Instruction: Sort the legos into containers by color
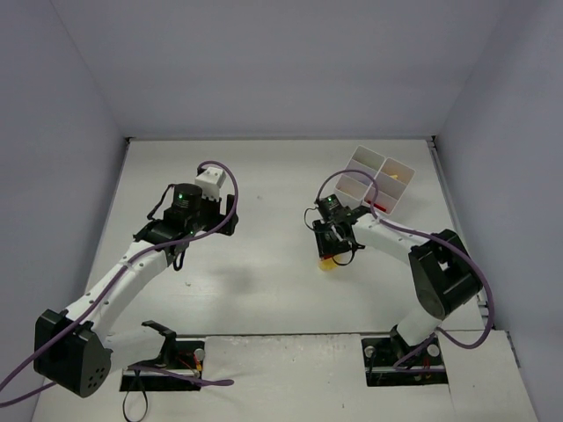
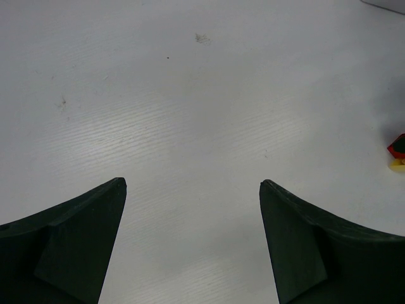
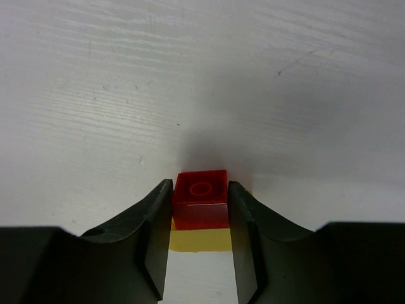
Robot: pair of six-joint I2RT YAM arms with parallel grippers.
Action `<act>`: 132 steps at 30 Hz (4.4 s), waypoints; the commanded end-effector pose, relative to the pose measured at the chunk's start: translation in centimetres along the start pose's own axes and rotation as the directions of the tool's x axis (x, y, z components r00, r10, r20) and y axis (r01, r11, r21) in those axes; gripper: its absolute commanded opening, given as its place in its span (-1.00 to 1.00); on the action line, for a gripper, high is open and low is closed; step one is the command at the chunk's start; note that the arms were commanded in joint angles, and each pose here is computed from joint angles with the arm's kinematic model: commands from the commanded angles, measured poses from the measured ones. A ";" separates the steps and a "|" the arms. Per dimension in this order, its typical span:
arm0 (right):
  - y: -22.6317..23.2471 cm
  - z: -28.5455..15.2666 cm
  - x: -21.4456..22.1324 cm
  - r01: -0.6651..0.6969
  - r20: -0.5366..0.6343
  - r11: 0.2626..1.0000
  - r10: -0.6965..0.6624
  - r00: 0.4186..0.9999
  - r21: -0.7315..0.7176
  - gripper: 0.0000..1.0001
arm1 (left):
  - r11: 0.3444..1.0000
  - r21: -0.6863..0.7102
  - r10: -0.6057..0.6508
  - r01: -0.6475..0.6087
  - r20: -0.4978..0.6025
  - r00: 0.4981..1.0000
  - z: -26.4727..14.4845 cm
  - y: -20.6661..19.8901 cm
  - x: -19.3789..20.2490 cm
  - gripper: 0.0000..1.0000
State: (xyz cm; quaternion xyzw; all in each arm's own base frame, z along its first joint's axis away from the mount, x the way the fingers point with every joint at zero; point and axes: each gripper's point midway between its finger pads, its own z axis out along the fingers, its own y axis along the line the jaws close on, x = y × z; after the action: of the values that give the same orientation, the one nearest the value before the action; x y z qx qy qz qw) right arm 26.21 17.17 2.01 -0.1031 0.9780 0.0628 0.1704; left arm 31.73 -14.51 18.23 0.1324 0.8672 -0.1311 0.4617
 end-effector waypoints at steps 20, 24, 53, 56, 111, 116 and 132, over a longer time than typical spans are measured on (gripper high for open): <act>10.5 -19.9 -18.6 0.326 0.929 0.917 0.109 0.354 -0.232 -1.00 | 0.651 0.534 -0.618 0.540 -0.042 0.785 -5.1 -11.2 -12.2 0.45; 11.6 -21.5 -18.8 0.365 0.945 0.896 0.150 0.291 -0.254 -1.00 | 0.557 0.564 -0.694 0.609 -0.087 0.715 -4.6 -11.8 -13.2 0.31; 13.7 -25.8 -20.6 0.444 0.959 0.850 0.245 0.146 -0.285 -1.00 | 0.332 0.556 -0.824 0.762 -0.222 0.521 -1.1 -13.0 -13.5 0.00; 13.5 -25.9 -20.8 0.431 0.959 0.857 0.246 0.143 -0.284 -1.00 | 0.329 0.552 -0.831 0.766 -0.216 0.512 -1.1 -12.8 -13.1 0.00; 15.6 -25.2 -18.7 0.465 0.931 0.809 0.286 0.226 -0.361 -1.00 | 0.311 0.617 -0.855 0.723 -0.150 0.497 -0.7 -12.8 -13.5 -0.19; 15.5 -22.9 -16.2 0.437 0.903 0.798 0.305 0.303 -0.416 -1.00 | 0.309 0.600 -0.852 0.738 -0.170 0.495 0.3 -12.7 -10.5 -0.24; 16.0 -22.5 -16.0 0.424 0.905 0.808 0.301 0.301 -0.409 -1.00 | 0.310 0.572 -0.823 0.760 -0.239 0.515 1.6 -14.3 -7.9 -0.49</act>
State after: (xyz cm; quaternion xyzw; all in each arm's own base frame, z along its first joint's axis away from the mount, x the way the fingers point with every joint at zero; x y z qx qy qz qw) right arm 32.19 29.44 22.58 -0.1224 0.6910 0.3200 0.6365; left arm 32.01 -28.19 21.52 -0.2120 0.7328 -0.5827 0.2800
